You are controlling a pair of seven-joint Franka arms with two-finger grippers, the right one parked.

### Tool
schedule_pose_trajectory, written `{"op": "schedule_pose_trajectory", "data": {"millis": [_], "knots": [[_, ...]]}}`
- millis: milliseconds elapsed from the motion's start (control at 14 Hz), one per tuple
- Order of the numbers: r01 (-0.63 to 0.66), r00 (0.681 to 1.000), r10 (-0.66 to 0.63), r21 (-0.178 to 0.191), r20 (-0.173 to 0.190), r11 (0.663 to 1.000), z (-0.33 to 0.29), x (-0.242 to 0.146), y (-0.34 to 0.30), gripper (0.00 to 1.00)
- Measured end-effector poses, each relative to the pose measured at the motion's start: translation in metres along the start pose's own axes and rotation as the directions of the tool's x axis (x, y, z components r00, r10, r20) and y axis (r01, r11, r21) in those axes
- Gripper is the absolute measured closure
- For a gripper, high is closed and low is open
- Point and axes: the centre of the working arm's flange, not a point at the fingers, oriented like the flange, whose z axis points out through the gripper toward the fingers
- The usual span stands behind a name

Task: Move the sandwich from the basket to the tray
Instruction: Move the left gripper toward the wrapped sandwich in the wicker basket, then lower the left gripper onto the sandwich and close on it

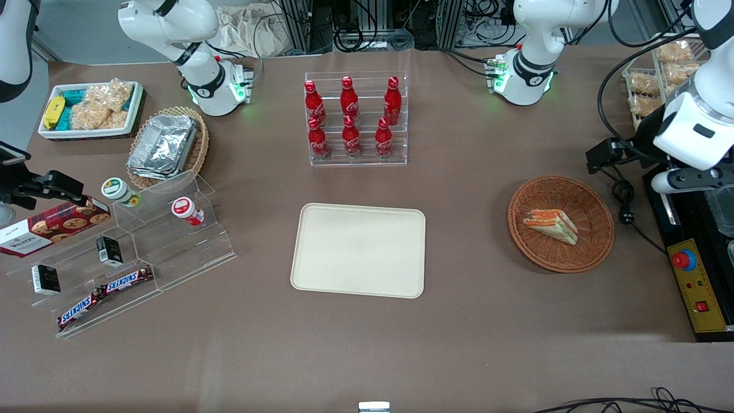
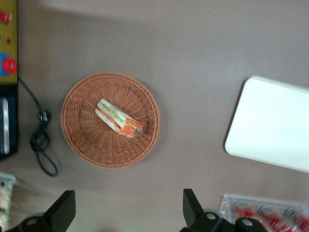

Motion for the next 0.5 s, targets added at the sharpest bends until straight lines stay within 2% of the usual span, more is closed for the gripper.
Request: {"op": "schedule_pose_trajectory", "data": {"millis": [214,500], "knots": [[0.214,0.975,-0.215,0.036,0.055,0.976,0.049,0.006,-0.005,0.00],[0.444,0.894,-0.446,0.040,0.043,0.895,0.152,0.024,-0.030,0.00]]}}
